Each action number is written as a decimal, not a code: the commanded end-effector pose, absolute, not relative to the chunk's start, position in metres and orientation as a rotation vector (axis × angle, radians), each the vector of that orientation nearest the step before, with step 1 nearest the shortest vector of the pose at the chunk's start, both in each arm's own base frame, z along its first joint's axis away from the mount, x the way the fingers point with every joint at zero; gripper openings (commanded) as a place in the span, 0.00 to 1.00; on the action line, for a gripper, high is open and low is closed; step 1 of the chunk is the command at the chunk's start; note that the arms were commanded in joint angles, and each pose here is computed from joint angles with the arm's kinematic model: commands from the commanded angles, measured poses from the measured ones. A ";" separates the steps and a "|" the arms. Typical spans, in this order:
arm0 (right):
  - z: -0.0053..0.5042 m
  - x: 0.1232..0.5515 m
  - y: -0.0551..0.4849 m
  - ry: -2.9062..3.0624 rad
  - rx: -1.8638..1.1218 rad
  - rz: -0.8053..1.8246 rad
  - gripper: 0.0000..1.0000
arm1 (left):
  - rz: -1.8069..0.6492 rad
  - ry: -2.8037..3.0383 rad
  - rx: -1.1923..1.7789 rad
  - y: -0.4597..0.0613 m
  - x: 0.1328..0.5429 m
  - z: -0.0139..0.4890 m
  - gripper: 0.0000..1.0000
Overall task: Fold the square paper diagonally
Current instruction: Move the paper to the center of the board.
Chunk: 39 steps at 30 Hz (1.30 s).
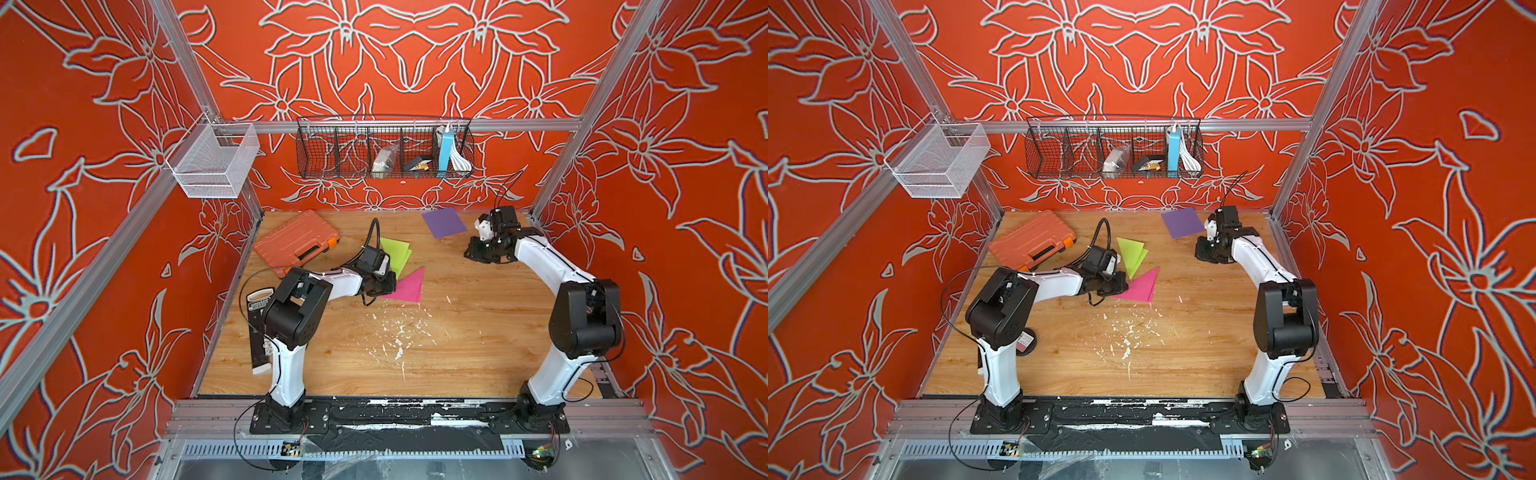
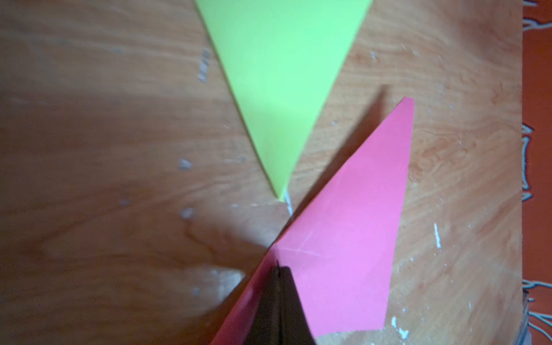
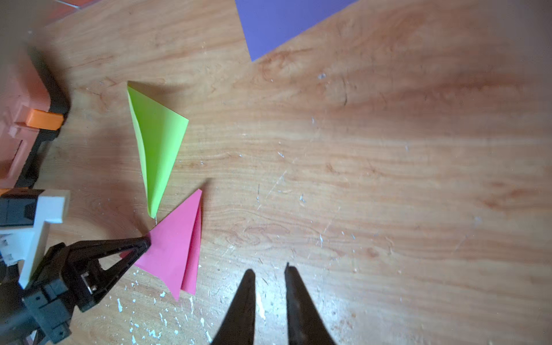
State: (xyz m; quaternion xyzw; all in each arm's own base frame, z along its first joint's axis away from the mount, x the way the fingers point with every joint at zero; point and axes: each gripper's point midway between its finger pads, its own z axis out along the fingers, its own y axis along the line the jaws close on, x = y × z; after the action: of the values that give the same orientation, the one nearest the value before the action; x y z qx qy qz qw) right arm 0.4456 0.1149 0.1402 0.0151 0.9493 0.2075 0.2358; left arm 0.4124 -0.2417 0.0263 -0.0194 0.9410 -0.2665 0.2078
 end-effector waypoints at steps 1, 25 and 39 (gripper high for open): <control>0.147 0.476 0.130 2.542 0.072 0.697 0.26 | -0.639 2.673 -0.076 -0.221 0.404 0.021 0.06; 0.090 0.643 0.158 2.386 0.286 0.905 0.18 | -0.710 2.548 -0.110 -0.209 0.422 0.088 0.29; 0.043 0.678 0.152 2.348 0.480 0.984 0.00 | -0.782 2.488 -0.058 -0.216 0.420 0.092 0.28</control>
State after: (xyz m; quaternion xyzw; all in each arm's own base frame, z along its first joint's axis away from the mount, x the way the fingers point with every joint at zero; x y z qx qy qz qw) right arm 0.6727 0.1560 0.0496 0.1596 0.8771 0.3595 0.2755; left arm 0.4190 -0.2148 0.0882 -0.0322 0.9251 -0.2810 0.2533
